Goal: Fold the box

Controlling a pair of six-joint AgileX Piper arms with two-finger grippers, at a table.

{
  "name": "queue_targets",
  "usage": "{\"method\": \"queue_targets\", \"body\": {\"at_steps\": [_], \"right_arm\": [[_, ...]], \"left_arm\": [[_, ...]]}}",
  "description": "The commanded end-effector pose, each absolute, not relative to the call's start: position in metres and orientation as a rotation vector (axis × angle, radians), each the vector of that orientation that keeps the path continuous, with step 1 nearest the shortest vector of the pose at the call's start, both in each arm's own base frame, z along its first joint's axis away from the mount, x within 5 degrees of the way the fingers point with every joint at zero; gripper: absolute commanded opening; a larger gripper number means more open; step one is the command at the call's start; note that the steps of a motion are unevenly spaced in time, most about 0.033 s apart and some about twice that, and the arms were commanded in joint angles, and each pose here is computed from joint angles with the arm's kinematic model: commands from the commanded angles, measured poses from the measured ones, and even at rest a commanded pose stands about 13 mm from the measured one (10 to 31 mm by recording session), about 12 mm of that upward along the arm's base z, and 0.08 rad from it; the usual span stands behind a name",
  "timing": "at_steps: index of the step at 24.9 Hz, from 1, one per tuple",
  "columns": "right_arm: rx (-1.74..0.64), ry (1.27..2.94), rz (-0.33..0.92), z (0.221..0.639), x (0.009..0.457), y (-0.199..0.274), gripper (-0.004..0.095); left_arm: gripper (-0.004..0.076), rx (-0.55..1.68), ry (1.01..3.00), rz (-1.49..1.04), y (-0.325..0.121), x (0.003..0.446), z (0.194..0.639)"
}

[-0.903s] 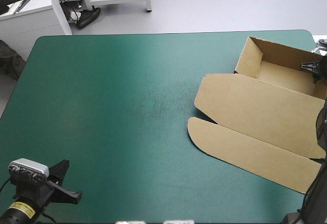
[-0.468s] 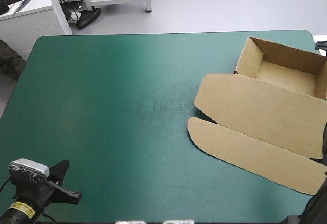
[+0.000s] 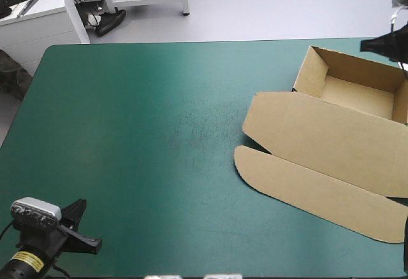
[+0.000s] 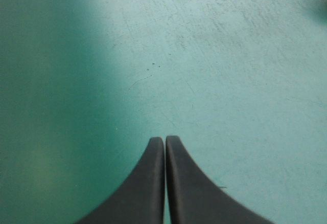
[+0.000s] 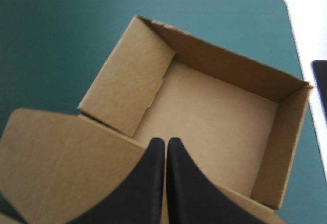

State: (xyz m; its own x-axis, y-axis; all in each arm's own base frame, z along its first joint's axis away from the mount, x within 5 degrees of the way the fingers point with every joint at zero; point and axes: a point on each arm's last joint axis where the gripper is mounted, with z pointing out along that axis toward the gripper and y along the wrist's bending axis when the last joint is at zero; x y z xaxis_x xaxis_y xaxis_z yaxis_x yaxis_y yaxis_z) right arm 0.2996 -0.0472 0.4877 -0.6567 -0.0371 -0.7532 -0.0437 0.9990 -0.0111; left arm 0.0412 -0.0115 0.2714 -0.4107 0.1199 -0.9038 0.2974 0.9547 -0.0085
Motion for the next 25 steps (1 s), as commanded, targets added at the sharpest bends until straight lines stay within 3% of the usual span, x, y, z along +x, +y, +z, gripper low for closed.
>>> {"method": "queue_targets", "body": {"at_steps": [1,13,25], "right_arm": [[-0.178,2.261,0.019,0.495,0.260,-0.018,-0.0013],[-0.314,2.103,0.100,0.434,0.177,0.028,-0.0012],[-0.274,2.182,0.114,0.298,0.106,0.020,-0.0012]], "left_arm": [[-0.0010,0.284,1.909,-0.223,-0.013,0.043,0.285],[-0.0010,0.283,1.910,-0.224,-0.013,0.043,0.285],[-0.0010,0.285,1.909,-0.223,-0.013,0.043,0.285]]}}
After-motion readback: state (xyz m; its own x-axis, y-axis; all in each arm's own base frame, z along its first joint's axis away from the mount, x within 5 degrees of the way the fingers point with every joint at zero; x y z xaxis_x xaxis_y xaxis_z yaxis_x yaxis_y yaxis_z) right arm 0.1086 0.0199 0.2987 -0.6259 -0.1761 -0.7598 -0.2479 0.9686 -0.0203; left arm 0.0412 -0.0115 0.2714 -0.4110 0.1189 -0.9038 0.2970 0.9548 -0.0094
